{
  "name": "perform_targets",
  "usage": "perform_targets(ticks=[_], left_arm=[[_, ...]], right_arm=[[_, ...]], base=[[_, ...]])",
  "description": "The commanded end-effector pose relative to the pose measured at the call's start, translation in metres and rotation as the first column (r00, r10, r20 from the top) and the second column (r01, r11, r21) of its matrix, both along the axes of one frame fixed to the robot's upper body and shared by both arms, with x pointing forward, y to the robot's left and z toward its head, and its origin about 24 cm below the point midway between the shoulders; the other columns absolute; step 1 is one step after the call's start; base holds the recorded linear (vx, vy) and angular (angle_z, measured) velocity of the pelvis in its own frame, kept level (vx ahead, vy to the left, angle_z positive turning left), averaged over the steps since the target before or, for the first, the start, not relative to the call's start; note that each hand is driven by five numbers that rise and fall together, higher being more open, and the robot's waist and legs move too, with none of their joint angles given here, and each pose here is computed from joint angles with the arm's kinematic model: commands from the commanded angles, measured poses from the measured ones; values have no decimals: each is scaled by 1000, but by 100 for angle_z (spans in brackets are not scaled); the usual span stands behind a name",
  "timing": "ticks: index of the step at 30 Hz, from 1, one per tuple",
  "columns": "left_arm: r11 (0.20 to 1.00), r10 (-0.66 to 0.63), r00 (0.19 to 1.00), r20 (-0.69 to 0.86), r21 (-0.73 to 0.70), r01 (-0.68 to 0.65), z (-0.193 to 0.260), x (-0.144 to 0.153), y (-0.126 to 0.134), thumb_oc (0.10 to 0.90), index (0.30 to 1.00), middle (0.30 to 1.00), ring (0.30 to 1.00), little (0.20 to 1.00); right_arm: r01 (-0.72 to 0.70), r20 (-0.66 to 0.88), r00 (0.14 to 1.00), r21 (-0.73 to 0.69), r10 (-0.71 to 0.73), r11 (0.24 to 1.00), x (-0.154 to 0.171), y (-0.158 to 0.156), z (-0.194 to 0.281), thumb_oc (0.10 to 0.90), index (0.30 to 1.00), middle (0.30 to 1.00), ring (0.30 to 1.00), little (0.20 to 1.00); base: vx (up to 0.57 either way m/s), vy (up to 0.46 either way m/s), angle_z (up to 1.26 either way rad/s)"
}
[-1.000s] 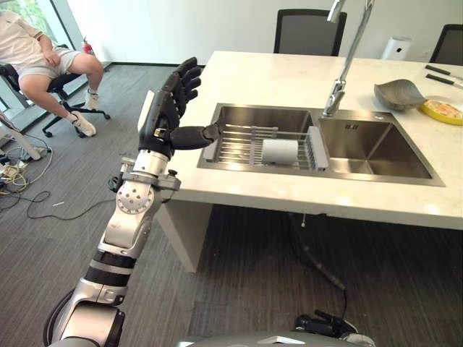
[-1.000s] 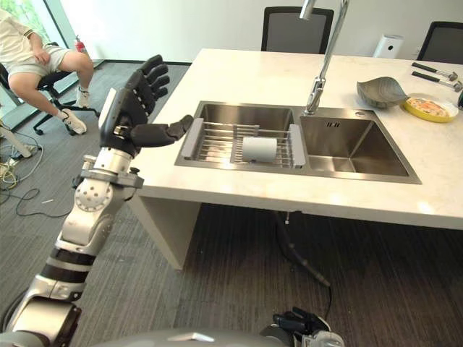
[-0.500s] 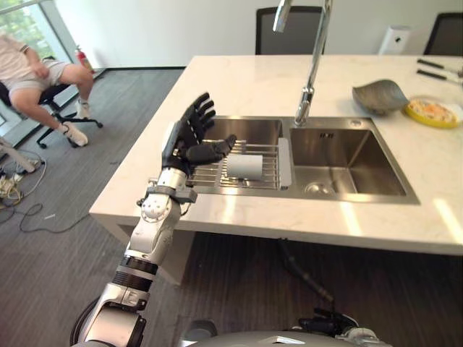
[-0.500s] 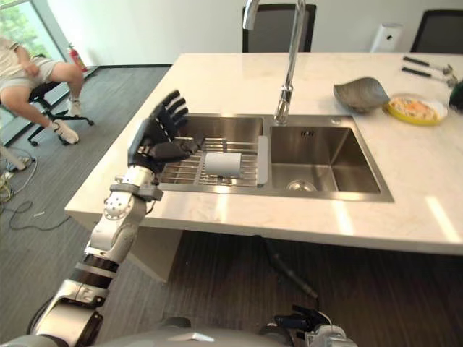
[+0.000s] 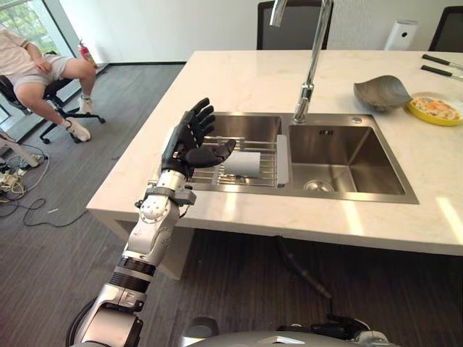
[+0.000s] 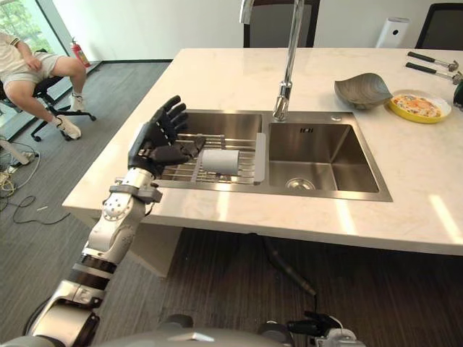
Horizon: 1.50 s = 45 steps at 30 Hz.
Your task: Place the dishes in the dishwasher.
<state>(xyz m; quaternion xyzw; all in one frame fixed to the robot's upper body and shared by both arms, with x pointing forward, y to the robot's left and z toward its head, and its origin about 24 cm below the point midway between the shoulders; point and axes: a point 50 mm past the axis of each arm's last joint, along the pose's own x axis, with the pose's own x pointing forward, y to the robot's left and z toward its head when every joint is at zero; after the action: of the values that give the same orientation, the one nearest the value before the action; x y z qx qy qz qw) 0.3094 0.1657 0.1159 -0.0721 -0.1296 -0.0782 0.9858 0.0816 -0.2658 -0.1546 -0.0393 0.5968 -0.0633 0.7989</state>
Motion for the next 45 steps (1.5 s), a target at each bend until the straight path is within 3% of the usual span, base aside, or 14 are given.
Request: perform_targets(ticks=[1,21,22,25,26,27,28,33,35,38,41,45], left_arm=[[999,-10,949,316,-33,22,72,-1,3,800,900,900,900,900],[999,-2,956,293,-48,17,67,1,2,800,900,900,900,900],[1000,11,966,260,0,-11,58,4,4,800,900,900,900,900],[999,-18,968,250,44,7,58,4,3,800,900,900,900,900],[892,-107,962,251,451,-18,58,8,-1,800,900,900,900,900],[778,-184,951,247,628,-13,61,10,-8,800,900,900,900,900],[370,-83,961,263,904,-215,63,48,10,800,900,900,900,900],[403,-48,955,291,881,-248,65,44,17,800,900,900,900,900],[434,-53,938,342,854,-287,76,41,14,800,900,900,900,900],[489,-19,927,373,812,-317,79,45,9,800,900,900,900,900],[519,-76,917,391,801,-298,84,44,-10,800,900,900,900,900],[529,-102,912,397,798,-288,85,42,-15,800,900,900,900,900]], right_arm=[[-31,-16,999,6,31,1000,-5,1,-1,800,900,900,900,900],[-9,-28,1000,-4,9,1000,-10,-3,-1,800,900,900,900,900],[-7,-26,1000,4,7,1000,-12,-3,-1,800,900,900,900,900],[129,-80,989,64,-124,990,-35,12,-9,800,900,900,900,900],[108,-88,992,146,-96,983,-38,38,-16,800,900,900,900,900],[65,-72,996,161,-54,985,-32,43,-16,800,900,900,900,900],[56,-71,996,142,-46,988,-48,35,-14,800,900,900,900,900],[-54,83,996,126,44,991,-3,33,-5,800,900,900,900,900],[-160,215,967,86,139,983,36,34,9,800,900,900,900,900],[-190,251,954,75,166,979,50,38,13,800,900,900,900,900],[-151,218,967,79,130,985,43,36,9,800,900,900,900,900],[-100,67,993,95,94,990,5,32,-4,800,900,900,900,900]], base=[[58,-20,0],[16,-2,0],[94,22,2],[183,59,-1],[144,96,-1],[38,89,6],[-71,35,-10],[-60,50,-113],[-86,78,-53],[3,-78,13],[74,-246,71],[129,-289,84]])
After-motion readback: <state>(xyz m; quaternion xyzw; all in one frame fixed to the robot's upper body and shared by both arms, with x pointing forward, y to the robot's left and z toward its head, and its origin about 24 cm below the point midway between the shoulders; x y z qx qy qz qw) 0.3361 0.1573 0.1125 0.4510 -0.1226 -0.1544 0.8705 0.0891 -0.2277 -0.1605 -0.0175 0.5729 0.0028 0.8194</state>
